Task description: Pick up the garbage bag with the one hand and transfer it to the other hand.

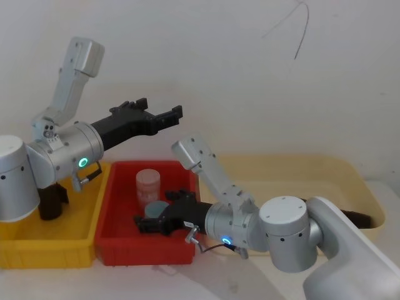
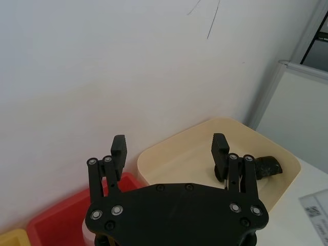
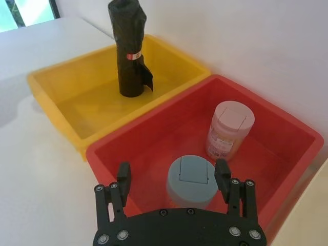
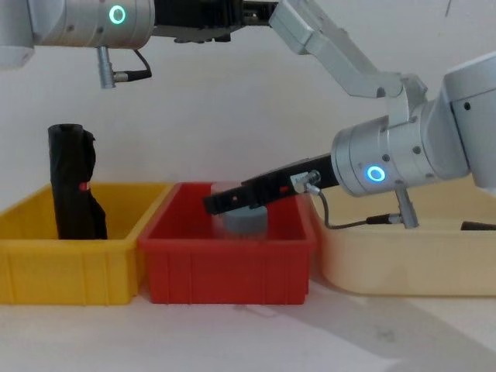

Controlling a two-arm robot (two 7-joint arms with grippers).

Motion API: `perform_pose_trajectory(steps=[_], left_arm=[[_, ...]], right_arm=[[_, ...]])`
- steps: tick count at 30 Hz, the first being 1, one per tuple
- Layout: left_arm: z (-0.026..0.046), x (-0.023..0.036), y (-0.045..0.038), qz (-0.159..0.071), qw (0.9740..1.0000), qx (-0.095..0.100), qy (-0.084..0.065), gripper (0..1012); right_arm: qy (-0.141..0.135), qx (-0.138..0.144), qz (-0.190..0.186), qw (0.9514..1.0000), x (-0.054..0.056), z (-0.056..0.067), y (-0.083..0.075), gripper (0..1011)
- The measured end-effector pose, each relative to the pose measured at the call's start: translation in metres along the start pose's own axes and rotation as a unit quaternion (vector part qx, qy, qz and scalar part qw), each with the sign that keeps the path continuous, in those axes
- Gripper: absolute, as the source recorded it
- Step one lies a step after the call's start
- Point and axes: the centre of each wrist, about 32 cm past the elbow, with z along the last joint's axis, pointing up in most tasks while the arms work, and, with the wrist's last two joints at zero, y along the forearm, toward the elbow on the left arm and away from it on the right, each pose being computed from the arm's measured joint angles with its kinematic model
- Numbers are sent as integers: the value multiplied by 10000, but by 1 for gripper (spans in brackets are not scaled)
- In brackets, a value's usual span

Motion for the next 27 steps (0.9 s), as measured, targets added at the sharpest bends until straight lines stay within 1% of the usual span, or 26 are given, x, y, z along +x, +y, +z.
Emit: perform_pose_trajectory(steps=[14, 27], left_arm=[[0, 0, 0, 0, 10000, 0, 0, 1001], [0, 0, 0, 0, 10000, -1, 0, 1001]], right_arm=[[97, -212, -102, 9997, 101, -44, 81, 1000], [81, -326, -174, 9993, 165, -57, 116, 1000]])
